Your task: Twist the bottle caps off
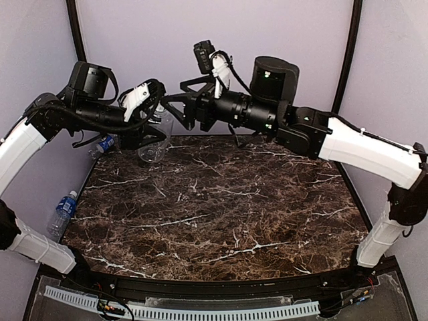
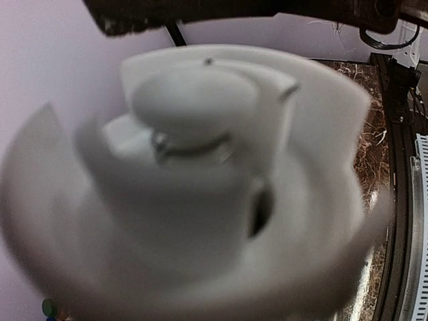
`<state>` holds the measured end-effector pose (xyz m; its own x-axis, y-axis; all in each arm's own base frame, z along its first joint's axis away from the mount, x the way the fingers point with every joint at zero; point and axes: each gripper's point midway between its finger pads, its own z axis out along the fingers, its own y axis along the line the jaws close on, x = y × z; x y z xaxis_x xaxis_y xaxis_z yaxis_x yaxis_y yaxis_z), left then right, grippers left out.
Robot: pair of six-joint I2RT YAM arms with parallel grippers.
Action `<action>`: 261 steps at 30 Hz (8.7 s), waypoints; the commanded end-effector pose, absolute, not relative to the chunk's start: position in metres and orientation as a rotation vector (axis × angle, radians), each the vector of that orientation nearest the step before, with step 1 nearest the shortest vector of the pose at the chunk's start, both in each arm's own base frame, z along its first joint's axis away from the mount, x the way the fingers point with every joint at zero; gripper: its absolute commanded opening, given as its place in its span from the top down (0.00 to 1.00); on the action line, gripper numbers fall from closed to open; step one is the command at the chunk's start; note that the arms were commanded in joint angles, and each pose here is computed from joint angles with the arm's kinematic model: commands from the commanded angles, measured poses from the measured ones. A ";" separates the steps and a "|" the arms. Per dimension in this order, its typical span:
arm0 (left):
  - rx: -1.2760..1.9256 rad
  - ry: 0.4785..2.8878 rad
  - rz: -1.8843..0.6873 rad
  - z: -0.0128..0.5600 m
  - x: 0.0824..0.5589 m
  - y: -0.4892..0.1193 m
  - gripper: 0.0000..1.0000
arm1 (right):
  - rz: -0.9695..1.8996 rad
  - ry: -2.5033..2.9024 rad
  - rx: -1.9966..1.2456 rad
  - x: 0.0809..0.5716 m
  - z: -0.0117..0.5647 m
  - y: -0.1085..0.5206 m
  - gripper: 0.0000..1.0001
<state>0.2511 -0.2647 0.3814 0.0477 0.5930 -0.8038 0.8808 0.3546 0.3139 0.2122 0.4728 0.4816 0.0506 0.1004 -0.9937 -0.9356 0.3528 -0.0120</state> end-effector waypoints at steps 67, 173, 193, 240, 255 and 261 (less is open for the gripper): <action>1.302 1.634 -0.149 0.368 0.266 -0.242 0.39 | 1.324 1.406 -0.540 0.231 0.476 0.467 0.97; 1.343 1.335 0.523 0.331 0.270 -0.187 0.62 | 0.622 1.198 -1.222 0.171 0.392 0.448 0.01; 1.274 1.106 0.861 0.350 0.283 -0.171 0.61 | 1.371 1.927 -0.666 0.231 0.379 0.499 0.19; 1.524 1.177 0.643 0.310 0.259 -0.184 0.62 | 1.041 1.519 -1.208 0.170 0.379 0.518 1.00; 1.986 1.381 0.196 0.243 0.179 -0.176 0.66 | -0.490 0.469 -1.665 0.135 0.336 0.492 1.00; 2.024 1.400 0.154 0.237 0.173 -0.176 0.67 | -0.608 0.329 -1.617 0.129 0.350 0.488 1.00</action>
<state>0.1852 -0.1952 0.2458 0.4631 0.8380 -0.2886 0.7427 -0.1892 0.6424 0.1243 0.5033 0.2920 0.8603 -0.5079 0.0432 -0.0765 -0.2125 -0.9742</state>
